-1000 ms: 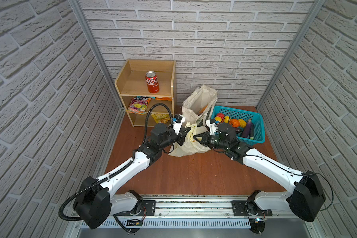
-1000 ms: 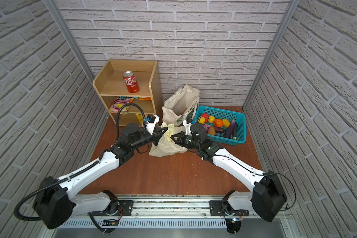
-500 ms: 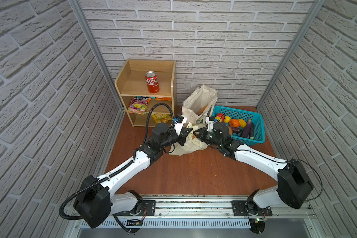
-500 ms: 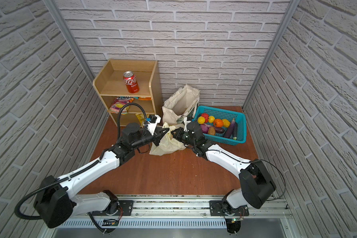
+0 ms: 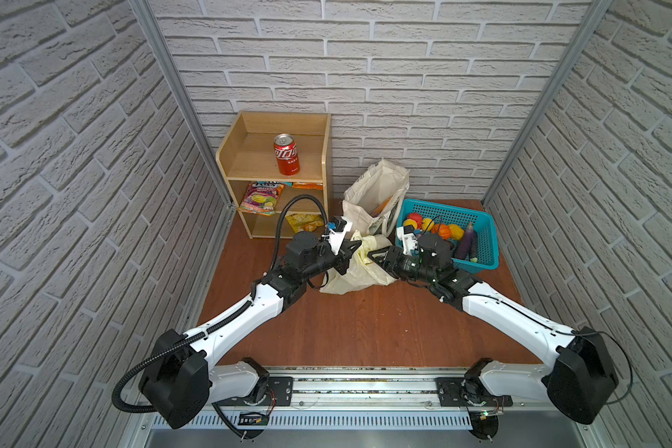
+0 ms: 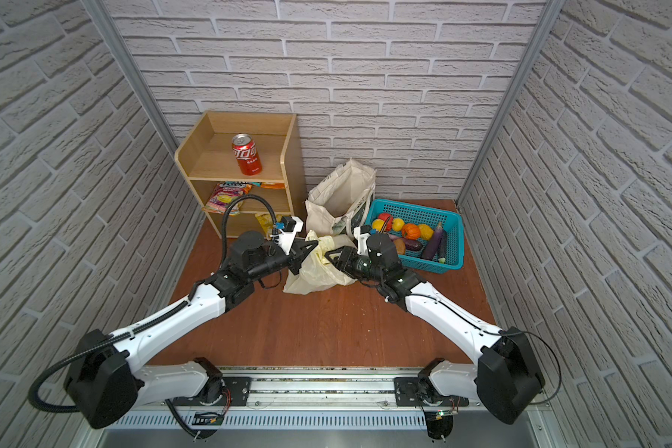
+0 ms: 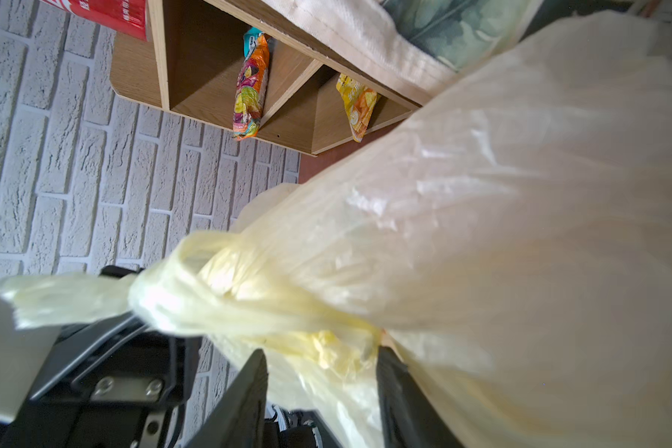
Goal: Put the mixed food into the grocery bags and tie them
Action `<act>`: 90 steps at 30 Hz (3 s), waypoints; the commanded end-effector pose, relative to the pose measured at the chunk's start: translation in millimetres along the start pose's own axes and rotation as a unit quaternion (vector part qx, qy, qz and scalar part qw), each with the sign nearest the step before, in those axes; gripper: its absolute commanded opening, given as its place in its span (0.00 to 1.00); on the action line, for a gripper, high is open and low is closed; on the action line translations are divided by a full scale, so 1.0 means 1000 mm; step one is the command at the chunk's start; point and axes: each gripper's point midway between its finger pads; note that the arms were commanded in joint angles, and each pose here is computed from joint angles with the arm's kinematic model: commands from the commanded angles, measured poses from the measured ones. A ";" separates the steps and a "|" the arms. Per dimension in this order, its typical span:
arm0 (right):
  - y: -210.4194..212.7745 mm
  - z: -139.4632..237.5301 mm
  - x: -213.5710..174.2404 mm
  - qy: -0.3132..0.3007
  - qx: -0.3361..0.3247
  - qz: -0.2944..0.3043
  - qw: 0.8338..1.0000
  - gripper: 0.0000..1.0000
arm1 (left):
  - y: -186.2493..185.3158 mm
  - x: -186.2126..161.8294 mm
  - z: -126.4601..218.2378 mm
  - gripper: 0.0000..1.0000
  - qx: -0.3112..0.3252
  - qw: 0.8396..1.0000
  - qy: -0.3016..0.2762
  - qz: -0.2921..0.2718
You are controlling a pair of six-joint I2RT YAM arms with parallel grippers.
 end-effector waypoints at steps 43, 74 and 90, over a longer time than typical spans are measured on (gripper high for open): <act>0.039 0.012 0.033 -0.033 0.007 0.030 0.999 0.64 | -0.002 0.007 0.003 0.00 -0.015 1.000 -0.013 -0.019; 0.022 -0.032 -0.005 0.033 0.007 0.053 0.998 0.05 | -0.002 0.011 0.000 0.00 -0.020 1.000 -0.020 -0.013; 0.019 -0.085 0.027 -0.022 0.029 -0.004 0.999 0.06 | -0.009 0.008 0.000 0.00 -0.036 0.999 -0.013 -0.010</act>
Point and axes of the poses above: each gripper's point midway between its finger pads, its own z axis back along the fingers, its own y axis along the line the jaws close on, x = y × z, and after that the axes turned 10 degrees about -z, right-handed
